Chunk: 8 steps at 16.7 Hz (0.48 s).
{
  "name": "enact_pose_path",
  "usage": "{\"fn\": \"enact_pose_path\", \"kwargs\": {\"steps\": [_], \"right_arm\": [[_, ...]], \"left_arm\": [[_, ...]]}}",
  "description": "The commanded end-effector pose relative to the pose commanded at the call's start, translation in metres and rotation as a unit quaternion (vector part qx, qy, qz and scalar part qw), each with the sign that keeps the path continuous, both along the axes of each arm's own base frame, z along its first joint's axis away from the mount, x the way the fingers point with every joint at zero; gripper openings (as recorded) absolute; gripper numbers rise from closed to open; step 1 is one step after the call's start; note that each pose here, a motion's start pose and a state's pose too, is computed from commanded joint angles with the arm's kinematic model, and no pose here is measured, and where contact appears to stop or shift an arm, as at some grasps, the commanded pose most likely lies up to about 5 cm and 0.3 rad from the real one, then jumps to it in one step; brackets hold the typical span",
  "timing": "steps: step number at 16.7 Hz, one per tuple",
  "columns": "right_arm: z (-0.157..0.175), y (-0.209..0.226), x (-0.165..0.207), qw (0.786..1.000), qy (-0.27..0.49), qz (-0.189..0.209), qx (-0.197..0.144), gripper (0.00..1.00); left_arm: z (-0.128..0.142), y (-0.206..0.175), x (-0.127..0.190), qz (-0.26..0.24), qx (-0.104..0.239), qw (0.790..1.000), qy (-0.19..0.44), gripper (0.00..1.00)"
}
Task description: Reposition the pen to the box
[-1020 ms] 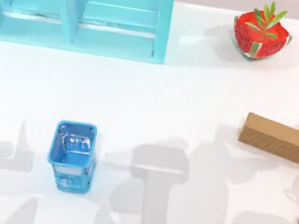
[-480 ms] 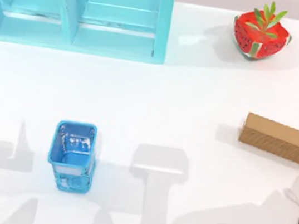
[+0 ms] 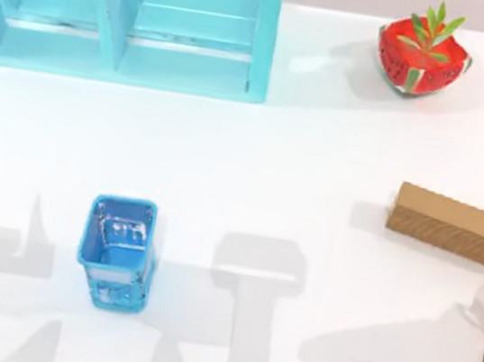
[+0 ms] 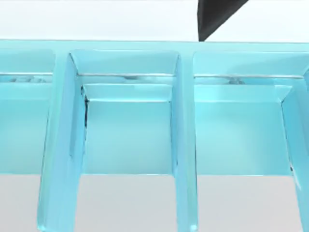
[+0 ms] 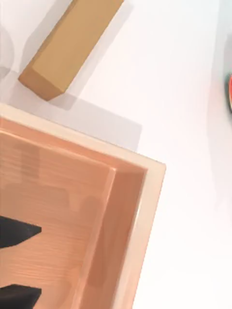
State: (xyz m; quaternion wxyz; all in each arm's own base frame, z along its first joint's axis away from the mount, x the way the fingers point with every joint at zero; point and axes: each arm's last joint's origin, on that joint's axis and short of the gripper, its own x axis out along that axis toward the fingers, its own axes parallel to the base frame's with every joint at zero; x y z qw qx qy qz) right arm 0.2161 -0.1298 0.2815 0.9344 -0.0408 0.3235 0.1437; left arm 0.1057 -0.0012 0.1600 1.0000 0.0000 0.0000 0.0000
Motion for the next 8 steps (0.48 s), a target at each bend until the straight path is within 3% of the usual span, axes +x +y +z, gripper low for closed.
{"fn": "enact_pose_path", "kwargs": {"steps": [3,8], "right_arm": [[-0.017,-0.001,0.009,1.0,-0.018,-0.004,-0.016,0.0],[-0.041,0.005,0.016,1.0,-0.009,-0.002,-0.008,0.0]], "left_arm": [[0.0,0.0,0.0,0.0,0.0,1.0,0.0,1.0],[0.0,0.0,0.0,0.0,0.0,1.0,0.0,1.0]]}}
